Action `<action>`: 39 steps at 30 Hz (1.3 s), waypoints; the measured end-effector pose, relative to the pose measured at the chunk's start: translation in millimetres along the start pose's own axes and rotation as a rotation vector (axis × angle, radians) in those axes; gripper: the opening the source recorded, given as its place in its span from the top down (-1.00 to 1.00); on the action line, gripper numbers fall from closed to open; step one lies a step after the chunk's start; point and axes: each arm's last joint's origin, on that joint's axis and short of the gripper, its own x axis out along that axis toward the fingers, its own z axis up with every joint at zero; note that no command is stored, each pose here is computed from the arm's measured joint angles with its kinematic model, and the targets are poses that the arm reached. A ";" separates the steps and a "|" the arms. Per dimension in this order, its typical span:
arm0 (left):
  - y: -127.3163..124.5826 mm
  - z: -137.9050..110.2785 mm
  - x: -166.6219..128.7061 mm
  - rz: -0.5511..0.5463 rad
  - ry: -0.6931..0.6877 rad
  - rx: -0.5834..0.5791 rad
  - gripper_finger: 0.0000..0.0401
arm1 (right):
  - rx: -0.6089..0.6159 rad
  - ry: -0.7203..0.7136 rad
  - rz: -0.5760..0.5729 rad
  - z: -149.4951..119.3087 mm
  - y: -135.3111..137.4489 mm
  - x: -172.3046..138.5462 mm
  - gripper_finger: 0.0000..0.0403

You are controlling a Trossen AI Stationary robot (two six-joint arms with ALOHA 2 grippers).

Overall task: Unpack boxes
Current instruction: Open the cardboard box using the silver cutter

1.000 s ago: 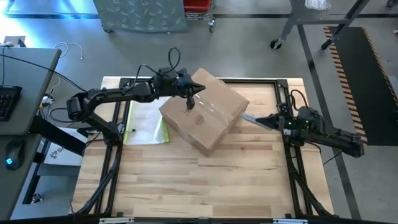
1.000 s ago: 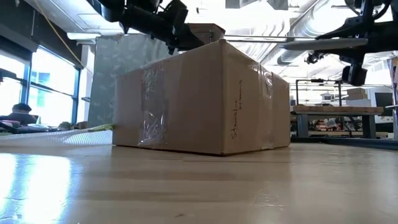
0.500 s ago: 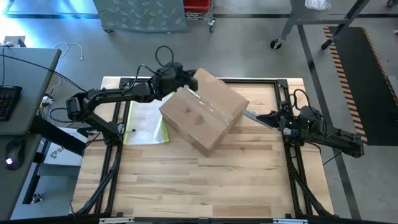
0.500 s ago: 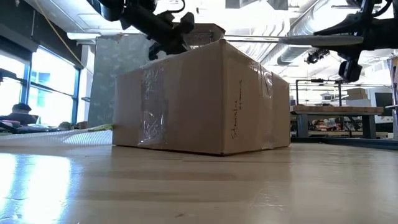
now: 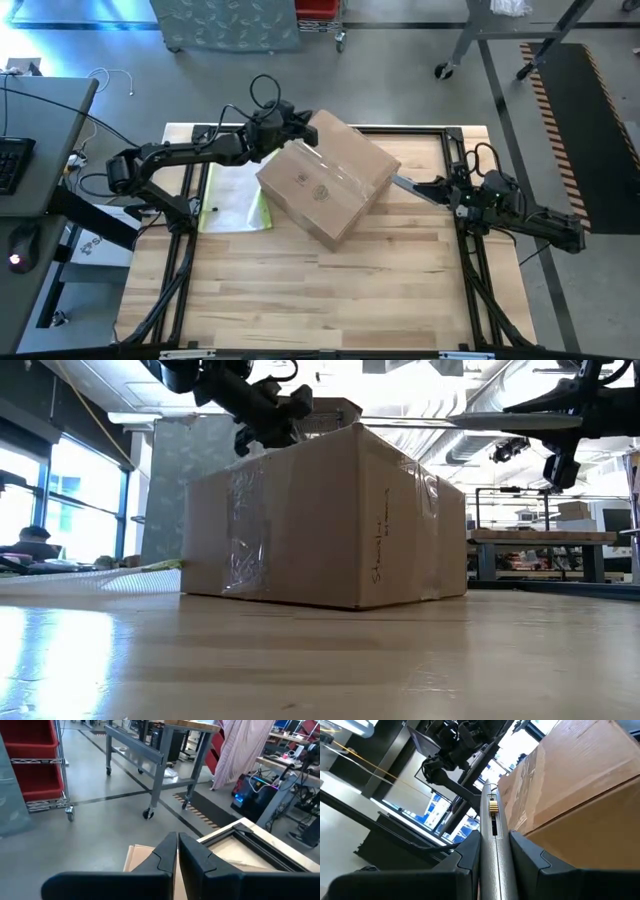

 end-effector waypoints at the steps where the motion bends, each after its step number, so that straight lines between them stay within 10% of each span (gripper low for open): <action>1: 0.0 0.0 0.0 0.000 0.000 0.000 0.99 | 0.000 0.000 0.000 0.0 0.0 0.0 0.71; 39: 0.0 0.0 0.0 0.001 0.000 0.000 0.99 | -0.006 -0.007 -0.056 -1.5 -3.9 -0.1 0.71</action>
